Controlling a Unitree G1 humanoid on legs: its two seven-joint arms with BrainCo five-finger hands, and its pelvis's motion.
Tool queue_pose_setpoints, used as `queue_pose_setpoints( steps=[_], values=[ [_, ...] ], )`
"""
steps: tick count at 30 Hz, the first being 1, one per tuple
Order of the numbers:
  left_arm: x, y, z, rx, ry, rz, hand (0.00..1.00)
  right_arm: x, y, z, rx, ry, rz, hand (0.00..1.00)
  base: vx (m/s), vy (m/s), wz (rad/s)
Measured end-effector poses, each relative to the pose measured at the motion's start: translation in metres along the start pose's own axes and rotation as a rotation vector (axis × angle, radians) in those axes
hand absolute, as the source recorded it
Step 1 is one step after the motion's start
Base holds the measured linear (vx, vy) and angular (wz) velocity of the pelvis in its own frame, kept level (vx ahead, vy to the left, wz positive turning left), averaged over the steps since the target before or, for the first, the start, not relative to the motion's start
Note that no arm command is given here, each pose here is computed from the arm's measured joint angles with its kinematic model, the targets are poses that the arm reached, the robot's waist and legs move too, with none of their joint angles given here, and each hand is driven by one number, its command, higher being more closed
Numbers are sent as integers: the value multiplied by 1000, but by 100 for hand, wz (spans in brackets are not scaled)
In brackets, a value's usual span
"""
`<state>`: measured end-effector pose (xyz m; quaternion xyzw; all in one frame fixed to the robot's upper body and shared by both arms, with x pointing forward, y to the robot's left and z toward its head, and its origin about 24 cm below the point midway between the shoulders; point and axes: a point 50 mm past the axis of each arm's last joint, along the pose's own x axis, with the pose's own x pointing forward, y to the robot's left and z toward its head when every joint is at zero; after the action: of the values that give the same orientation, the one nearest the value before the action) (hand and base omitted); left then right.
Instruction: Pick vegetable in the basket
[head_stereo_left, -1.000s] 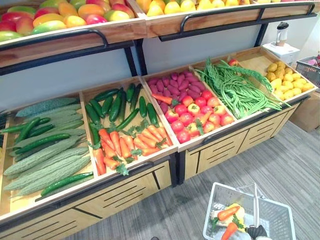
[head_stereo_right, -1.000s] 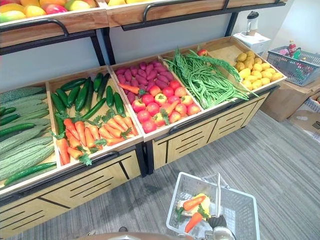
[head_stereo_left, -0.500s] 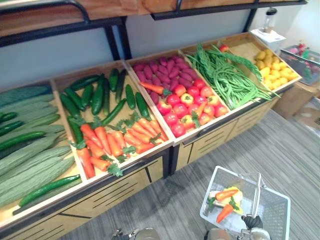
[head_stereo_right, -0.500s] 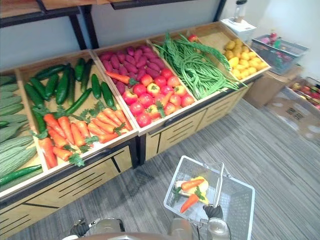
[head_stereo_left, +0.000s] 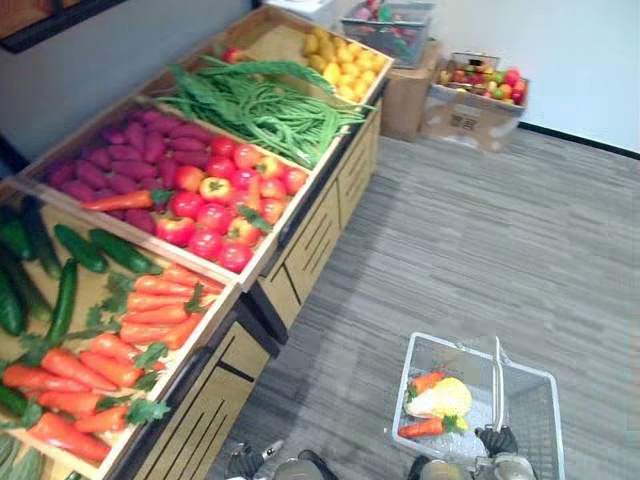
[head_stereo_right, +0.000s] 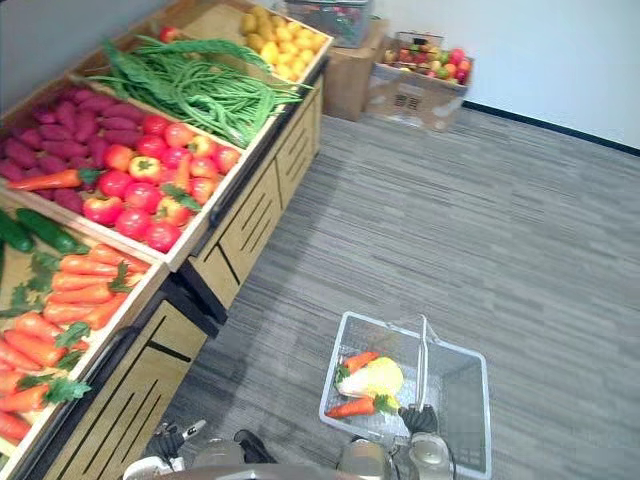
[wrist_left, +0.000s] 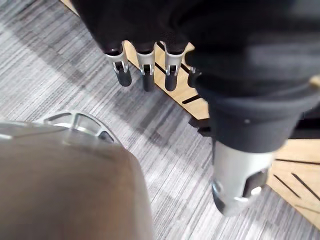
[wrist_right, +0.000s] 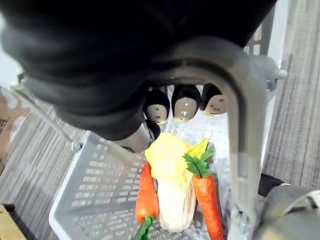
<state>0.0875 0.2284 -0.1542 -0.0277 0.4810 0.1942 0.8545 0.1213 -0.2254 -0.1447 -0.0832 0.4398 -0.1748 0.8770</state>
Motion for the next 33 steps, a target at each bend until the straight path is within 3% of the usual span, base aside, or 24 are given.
queue_pose_setpoints(
  steps=[9,18,23,26,33],
  values=[
    [0,3,-3,16,17,-7,0,-6,-3,-16,-12,25,-5,100,-181,-89,-27],
    [-7,8,-24,-146,63,42,0,3,-6,6,-119,-47,46,100,-34,-14,-140],
    [-8,-12,-24,-217,54,16,0,4,-10,7,-88,-50,27,100,-48,123,-81],
    [-8,-3,-27,-200,52,34,0,-4,-7,-10,-56,-16,22,100,72,85,-18],
    [-7,-12,-26,-183,58,-16,0,-5,-5,-16,24,12,28,100,33,4,-2]
  ],
)
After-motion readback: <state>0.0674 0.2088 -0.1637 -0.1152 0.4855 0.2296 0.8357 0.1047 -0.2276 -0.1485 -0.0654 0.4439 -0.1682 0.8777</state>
